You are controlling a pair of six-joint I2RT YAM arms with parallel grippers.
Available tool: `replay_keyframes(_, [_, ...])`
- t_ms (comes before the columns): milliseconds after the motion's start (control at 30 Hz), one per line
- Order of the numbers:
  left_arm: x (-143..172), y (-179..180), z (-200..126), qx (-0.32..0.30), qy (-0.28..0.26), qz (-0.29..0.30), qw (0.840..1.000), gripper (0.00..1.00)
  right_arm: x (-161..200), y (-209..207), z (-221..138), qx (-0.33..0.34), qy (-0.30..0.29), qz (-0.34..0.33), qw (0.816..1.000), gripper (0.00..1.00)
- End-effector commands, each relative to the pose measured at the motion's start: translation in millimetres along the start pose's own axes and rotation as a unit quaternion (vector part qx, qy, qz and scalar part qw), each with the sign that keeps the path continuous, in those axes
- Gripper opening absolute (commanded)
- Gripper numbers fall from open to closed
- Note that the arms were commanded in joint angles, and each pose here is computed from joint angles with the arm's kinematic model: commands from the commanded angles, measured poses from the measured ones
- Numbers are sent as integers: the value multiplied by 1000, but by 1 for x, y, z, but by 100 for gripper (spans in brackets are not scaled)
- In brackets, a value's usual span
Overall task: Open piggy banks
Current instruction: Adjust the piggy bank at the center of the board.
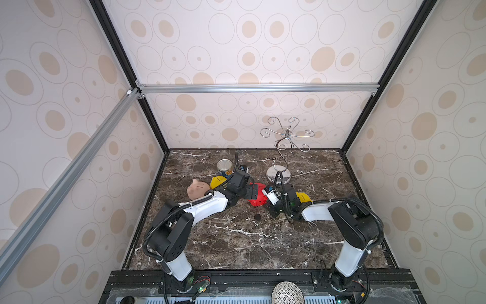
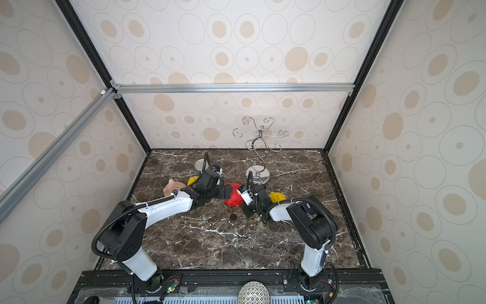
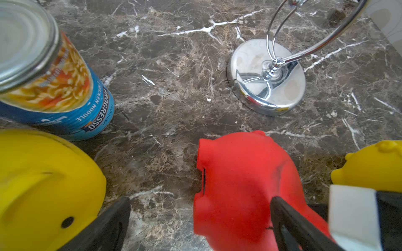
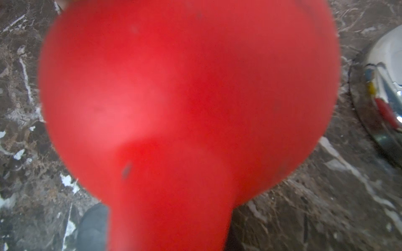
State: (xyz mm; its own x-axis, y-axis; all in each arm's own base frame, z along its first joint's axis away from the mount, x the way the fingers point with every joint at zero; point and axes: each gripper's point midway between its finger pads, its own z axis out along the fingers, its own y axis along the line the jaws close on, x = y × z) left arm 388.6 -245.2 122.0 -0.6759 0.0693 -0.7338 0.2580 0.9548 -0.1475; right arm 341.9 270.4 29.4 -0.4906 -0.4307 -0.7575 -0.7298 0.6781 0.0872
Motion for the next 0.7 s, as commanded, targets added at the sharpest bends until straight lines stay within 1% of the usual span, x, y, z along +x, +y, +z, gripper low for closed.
replay_keyframes(0, [-12, 14, -16, -34, -16, 8, 999, 100, -3, 6, -5, -2, -1, -16, 1000, 15])
replay_keyframes(100, [-10, 28, -18, -65, -15, 10, 998, 100, -4, 8, -6, -1, 1, -21, 1000, 15])
replay_keyframes(233, [-3, 32, -9, -73, 0, 14, 997, 100, -10, 10, -10, 1, -1, -27, 1000, 15])
replay_keyframes(400, [2, 31, 0, -71, 8, 16, 997, 99, -17, 12, -19, 4, 0, -36, 999, 15])
replay_keyframes(667, [10, 29, 4, -62, 15, 17, 998, 97, -28, 16, -27, 4, -4, -47, 999, 15])
